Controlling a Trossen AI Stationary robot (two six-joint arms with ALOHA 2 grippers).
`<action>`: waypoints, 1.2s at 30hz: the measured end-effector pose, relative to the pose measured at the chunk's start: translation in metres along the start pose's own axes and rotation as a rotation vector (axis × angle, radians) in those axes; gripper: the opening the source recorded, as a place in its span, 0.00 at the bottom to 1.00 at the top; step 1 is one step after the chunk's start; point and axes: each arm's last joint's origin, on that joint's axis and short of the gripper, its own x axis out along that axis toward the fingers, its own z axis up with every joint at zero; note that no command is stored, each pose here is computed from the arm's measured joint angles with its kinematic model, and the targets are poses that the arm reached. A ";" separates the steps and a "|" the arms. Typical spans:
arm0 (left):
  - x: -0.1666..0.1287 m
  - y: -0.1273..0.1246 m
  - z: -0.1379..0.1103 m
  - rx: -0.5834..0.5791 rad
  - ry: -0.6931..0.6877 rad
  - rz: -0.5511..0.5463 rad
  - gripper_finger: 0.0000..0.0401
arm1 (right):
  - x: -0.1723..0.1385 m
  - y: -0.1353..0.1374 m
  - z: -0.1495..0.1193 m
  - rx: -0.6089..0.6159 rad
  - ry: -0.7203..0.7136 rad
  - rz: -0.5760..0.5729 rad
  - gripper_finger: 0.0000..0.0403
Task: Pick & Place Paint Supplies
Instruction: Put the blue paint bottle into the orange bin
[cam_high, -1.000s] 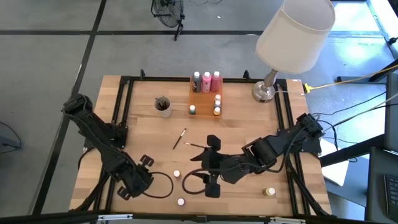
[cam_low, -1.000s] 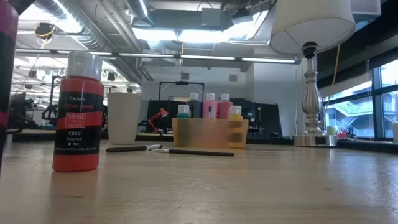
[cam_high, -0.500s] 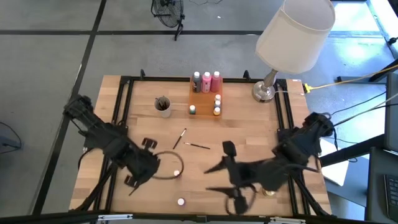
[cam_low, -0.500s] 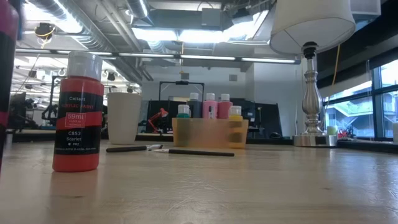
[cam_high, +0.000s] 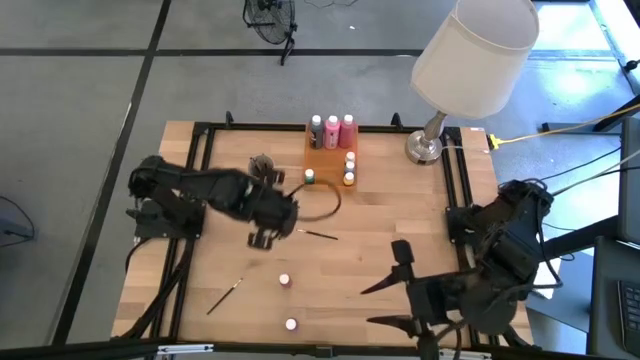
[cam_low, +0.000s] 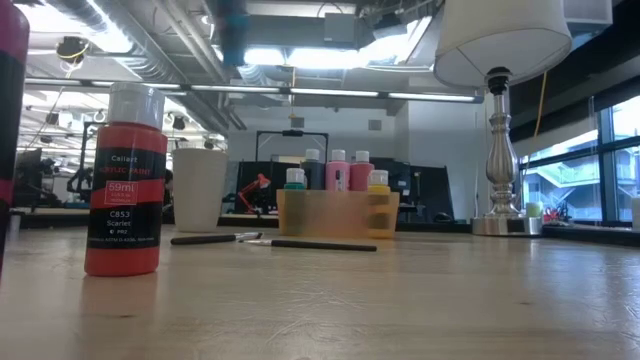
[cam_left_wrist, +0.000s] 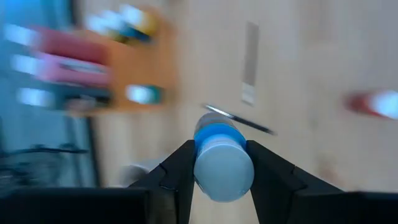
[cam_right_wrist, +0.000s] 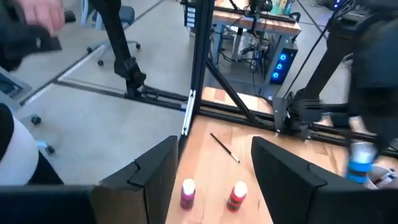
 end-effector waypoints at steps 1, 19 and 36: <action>-0.001 0.009 0.003 0.000 -0.011 0.033 0.29 | -0.001 0.001 -0.001 -0.009 0.008 -0.006 0.52; 0.040 0.163 -0.001 -0.028 -0.100 0.064 0.29 | -0.019 -0.041 0.004 -0.003 0.033 -0.184 0.52; 0.150 0.205 0.002 0.040 0.044 -0.193 0.29 | -0.013 -0.078 -0.002 0.021 0.138 -0.304 0.52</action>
